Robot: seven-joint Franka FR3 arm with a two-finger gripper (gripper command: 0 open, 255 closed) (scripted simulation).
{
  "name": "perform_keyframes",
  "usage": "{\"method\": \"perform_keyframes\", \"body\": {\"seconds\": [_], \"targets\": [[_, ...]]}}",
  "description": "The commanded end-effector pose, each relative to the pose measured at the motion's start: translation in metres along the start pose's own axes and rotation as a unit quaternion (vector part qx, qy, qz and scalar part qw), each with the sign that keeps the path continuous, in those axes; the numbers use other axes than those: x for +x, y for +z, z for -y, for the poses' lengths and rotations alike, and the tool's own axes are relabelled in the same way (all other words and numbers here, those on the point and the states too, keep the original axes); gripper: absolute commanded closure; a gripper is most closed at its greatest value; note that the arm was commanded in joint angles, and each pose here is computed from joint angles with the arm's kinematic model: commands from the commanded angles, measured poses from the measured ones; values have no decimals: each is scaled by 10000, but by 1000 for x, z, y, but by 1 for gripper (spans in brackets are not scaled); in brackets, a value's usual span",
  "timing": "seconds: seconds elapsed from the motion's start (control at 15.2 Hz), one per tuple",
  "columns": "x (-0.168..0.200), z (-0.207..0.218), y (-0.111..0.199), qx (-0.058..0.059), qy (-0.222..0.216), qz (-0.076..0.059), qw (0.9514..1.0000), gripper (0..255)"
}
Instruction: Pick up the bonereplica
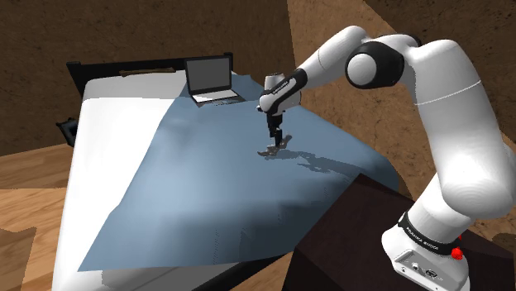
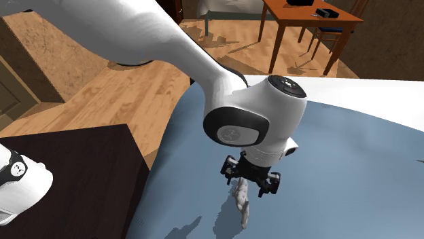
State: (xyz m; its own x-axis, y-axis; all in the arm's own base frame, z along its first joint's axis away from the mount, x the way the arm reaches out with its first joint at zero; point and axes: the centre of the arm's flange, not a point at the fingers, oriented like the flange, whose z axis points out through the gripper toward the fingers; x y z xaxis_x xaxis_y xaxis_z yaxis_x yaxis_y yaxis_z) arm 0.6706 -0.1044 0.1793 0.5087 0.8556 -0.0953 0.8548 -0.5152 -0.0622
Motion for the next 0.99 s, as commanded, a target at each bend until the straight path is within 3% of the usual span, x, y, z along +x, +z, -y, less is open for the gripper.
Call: {"method": "perform_keyframes", "body": {"seconds": [0.0,0.13,0.2,0.92], "targets": [[1,-1,11,-2,-1,0,10000,0],[1,-1,14,-2,-1,0,10000,0],[1,-1,13,-2,-2,0,10000,255],[0,0,4,-2,-1,0,10000,255]]}}
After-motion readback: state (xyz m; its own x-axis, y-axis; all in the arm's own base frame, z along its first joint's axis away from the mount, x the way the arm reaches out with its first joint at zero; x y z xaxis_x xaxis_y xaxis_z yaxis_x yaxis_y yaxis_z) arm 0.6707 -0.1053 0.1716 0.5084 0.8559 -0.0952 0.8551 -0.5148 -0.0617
